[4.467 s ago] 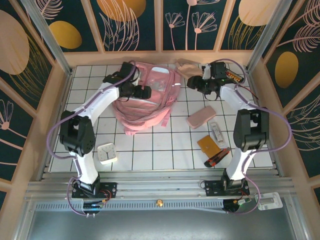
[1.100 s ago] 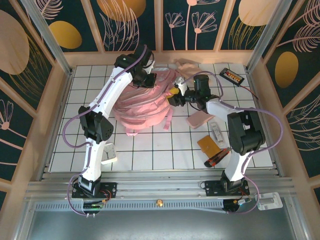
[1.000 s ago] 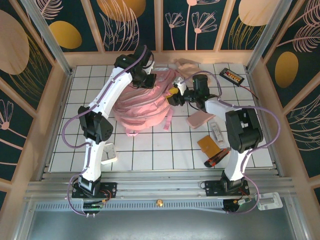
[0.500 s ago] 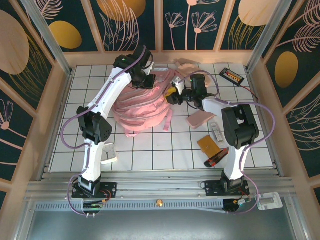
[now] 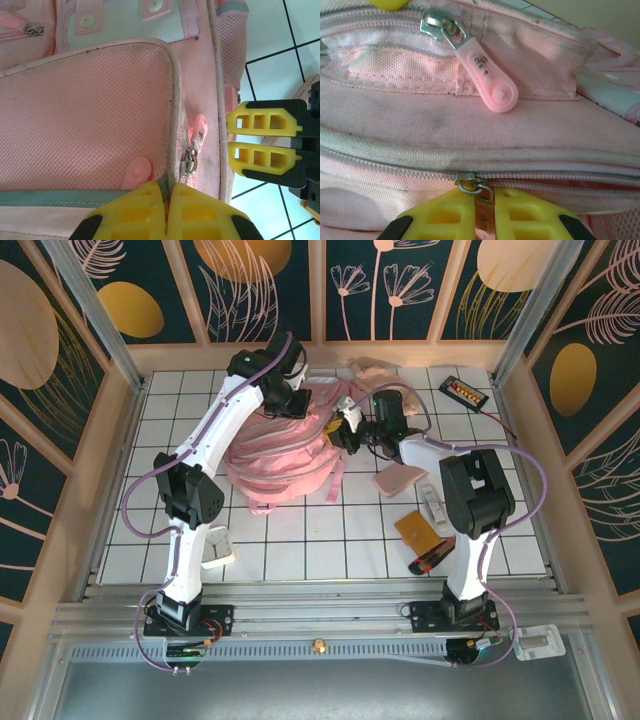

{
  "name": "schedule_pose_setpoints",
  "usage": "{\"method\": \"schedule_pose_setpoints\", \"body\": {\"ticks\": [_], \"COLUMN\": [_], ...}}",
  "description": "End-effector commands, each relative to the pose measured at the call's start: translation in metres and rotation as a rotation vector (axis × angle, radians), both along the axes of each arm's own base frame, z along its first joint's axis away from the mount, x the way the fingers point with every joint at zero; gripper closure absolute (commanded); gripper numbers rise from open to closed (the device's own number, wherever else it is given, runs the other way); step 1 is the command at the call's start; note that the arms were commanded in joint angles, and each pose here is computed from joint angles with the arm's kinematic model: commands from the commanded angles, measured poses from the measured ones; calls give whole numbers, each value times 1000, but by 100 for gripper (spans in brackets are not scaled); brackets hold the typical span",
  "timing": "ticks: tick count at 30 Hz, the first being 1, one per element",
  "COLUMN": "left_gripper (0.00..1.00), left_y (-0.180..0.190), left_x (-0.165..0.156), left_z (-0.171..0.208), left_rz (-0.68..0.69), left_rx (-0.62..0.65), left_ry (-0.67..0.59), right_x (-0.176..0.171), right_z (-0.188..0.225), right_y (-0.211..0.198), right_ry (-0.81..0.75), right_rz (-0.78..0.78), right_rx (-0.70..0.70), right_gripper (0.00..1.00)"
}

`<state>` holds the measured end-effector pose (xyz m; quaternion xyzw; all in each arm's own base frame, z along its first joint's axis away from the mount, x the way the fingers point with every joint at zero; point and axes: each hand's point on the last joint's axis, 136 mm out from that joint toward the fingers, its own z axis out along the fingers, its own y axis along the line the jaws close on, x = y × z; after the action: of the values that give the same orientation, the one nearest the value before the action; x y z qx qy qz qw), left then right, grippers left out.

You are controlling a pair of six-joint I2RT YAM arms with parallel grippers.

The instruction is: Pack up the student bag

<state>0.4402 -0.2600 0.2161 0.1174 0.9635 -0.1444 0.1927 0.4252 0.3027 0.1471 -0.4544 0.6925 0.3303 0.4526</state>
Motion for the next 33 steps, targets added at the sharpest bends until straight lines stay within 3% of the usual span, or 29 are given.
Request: {"method": "schedule_pose_setpoints", "body": {"ticks": [1, 23, 33], "left_gripper": [100, 100, 100], "left_y": [4, 5, -27], "left_x": [-6, 2, 12], "left_z": [53, 57, 56], "left_rz": [34, 72, 56], "left_rx": [-59, -48, -82], "left_ry": [-102, -109, -116], "right_x": [-12, -30, -60], "right_z": [10, 16, 29], "right_y": [-2, -5, 10], "right_ry": [-18, 43, 232], "right_rz": [5, 17, 121], "right_rx": [-12, 9, 47], "right_gripper": [93, 100, 100]}}
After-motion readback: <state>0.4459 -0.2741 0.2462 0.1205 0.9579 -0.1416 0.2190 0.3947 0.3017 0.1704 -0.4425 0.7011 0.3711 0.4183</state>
